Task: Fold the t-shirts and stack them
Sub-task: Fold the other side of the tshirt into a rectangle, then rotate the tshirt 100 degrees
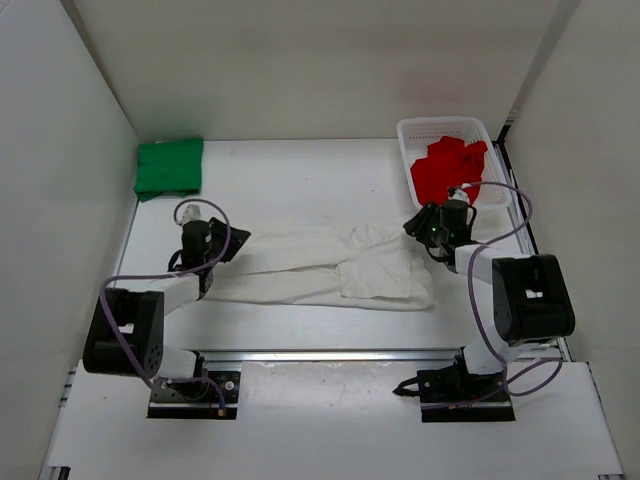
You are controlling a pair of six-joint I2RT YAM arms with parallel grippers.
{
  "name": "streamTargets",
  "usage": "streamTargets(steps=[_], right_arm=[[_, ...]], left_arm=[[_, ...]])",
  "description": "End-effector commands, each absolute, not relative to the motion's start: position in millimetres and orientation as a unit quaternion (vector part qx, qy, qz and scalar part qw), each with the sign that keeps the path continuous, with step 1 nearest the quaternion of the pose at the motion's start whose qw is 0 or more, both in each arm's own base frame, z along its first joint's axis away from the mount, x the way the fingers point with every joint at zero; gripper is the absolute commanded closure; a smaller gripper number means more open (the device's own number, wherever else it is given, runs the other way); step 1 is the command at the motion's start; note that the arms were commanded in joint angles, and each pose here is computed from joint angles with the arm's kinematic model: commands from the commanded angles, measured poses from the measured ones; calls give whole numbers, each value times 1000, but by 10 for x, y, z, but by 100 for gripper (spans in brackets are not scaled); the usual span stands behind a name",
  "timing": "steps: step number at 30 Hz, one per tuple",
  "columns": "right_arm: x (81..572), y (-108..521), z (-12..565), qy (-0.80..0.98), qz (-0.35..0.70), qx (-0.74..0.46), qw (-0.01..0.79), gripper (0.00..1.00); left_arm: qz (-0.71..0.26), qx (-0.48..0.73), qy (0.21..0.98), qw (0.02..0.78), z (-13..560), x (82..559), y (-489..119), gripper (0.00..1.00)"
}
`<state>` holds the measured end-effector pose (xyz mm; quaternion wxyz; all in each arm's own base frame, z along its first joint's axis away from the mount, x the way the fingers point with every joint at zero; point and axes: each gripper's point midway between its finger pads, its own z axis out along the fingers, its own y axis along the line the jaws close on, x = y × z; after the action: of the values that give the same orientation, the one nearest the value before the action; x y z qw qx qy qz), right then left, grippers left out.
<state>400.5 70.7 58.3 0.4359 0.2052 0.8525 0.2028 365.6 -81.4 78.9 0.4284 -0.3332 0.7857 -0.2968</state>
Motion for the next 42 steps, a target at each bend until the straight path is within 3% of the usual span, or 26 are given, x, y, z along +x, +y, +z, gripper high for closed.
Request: streamTargets(steps=[1,12,14,16,19,33,34,36,38,42], right_arm=[[4293,726,732,848,170,171,471,61],[4422,557,385,872,96,190,441,61],[4441,519,346,874,94,194,435,69],[4440,455,358,874,83,206,433,90],[4370,368,293,877,74,224,418,100],[4257,209,375,868,76,266,412,100],[4278,236,415,866,81,264,418,97],[4280,319,507,861,98,254,429,77],[4270,410,656,857,111,245,439,66],[4116,553,906,851,114,223,462,59]], left_arm=[[-300,-286,808,420,807,3791,-1101,58],[-318,-318,817,362,412,3886,-1045,59],[-321,-332,812,357,377,3882,-959,59],[-330,-362,800,347,338,3863,-827,59],[-320,-409,780,349,267,3802,-523,61],[-297,-468,733,394,433,3674,-123,60],[-302,-462,732,400,498,3676,-153,60],[-306,-450,732,409,592,3710,-198,60],[-317,-419,740,419,755,3747,-337,59],[-332,-360,751,443,1119,3811,-569,58]])
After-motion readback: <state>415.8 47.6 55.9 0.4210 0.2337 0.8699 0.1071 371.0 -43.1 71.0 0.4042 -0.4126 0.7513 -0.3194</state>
